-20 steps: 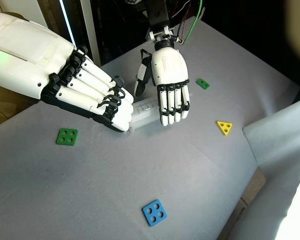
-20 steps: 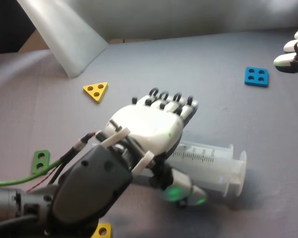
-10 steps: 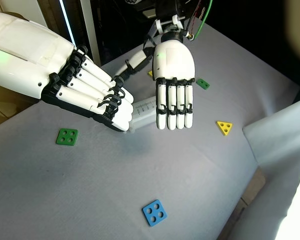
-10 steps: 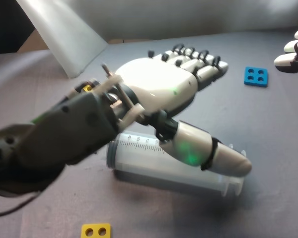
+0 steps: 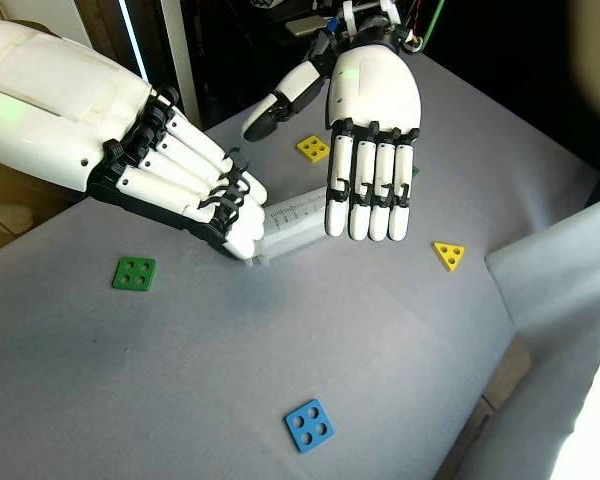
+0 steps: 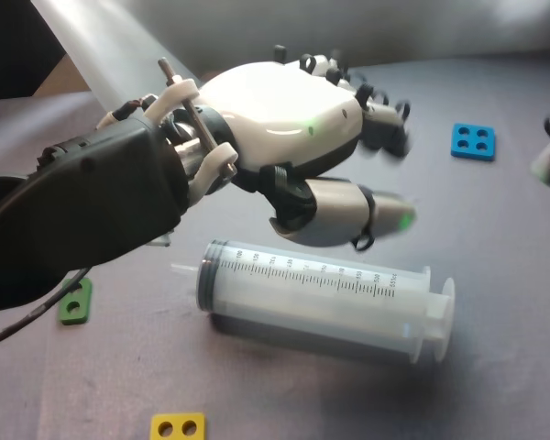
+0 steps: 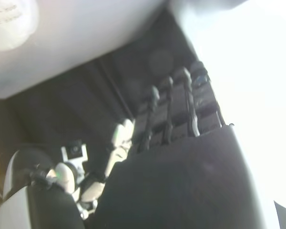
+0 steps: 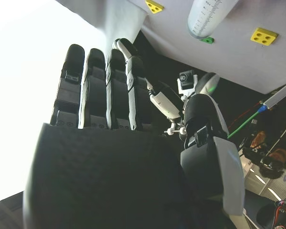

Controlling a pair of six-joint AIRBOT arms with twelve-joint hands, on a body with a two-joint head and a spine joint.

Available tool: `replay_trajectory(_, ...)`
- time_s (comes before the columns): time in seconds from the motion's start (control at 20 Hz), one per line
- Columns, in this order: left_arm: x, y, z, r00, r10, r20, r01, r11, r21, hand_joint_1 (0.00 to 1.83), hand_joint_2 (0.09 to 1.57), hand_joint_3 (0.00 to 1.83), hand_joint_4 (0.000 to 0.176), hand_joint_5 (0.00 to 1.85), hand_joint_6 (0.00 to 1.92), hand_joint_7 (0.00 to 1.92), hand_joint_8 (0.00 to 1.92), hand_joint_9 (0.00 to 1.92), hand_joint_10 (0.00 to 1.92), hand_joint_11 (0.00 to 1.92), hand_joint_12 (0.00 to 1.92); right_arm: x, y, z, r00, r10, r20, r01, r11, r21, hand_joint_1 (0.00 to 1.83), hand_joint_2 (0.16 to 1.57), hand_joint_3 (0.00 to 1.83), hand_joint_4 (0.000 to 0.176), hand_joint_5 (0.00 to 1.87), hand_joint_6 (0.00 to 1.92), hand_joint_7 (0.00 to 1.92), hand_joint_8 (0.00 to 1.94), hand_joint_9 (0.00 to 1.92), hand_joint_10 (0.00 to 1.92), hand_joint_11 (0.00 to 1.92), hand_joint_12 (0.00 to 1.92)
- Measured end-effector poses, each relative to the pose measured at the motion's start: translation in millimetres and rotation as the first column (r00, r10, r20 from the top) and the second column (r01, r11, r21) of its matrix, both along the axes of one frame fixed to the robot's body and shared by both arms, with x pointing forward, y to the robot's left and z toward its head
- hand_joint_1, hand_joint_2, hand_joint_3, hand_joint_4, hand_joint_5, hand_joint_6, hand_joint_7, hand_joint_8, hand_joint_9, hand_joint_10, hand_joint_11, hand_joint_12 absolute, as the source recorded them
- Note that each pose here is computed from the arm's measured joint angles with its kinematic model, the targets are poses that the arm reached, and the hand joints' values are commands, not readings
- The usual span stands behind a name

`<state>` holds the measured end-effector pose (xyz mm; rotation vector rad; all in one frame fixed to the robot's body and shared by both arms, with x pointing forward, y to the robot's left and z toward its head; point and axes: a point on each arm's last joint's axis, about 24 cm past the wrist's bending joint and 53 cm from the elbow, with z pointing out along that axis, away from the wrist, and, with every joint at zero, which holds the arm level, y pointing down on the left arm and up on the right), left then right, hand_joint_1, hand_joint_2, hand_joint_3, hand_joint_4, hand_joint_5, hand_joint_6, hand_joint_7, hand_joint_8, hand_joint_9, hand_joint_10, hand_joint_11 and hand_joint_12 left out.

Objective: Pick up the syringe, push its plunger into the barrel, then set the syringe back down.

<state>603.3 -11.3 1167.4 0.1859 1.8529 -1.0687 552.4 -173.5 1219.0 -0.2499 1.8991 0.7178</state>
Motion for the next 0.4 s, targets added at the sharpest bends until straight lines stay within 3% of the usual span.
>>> replay_trajectory(0.05,-1.8,-1.4,-1.1,0.9999,-0.008,-0.01,0.008,1.0,-0.002,0.18,1.57,0.09,0.0,0.67,1.92,0.66,1.92,0.63,1.92,0.65,1.92,0.0,-0.1,0.0,1.0,-0.001,0.0,0.001,1.0,0.0,0.06,1.55,0.01,0.0,0.9,1.92,0.89,1.94,0.92,1.92,0.94,1.92)
replay_trajectory(0.15,-1.9,-0.6,-1.2,0.9998,-0.008,-0.017,0.008,1.0,-0.004,0.23,1.57,0.03,0.0,0.89,1.92,0.88,1.92,0.74,1.92,0.72,1.92,-0.4,0.5,-0.2,1.0,0.0,-0.001,0.0,1.0,0.0,0.03,1.57,0.04,0.0,1.11,1.92,1.14,1.94,1.15,1.92,1.18,1.92)
replay_trajectory(0.25,-0.8,-0.7,3.4,0.9999,-0.007,-0.01,0.007,0.9999,-0.009,0.38,1.56,0.01,0.0,0.96,1.92,0.98,1.92,0.8,1.92,0.78,1.92,-0.1,0.0,-0.4,1.0,-0.002,-0.001,0.002,1.0,-0.001,0.11,1.57,0.1,0.0,1.26,1.92,1.38,1.94,1.44,1.92,1.53,1.92)
replay_trajectory(0.4,0.1,-1.2,7.0,1.0,-0.006,-0.004,0.006,0.9999,-0.015,0.39,1.57,0.01,0.0,0.98,1.92,1.06,1.92,0.89,1.92,0.88,1.92,-0.8,1.1,-0.4,1.0,0.0,-0.002,0.0,1.0,0.0,0.22,1.57,0.19,0.0,1.29,1.92,1.54,1.94,1.65,1.92,1.78,1.92)
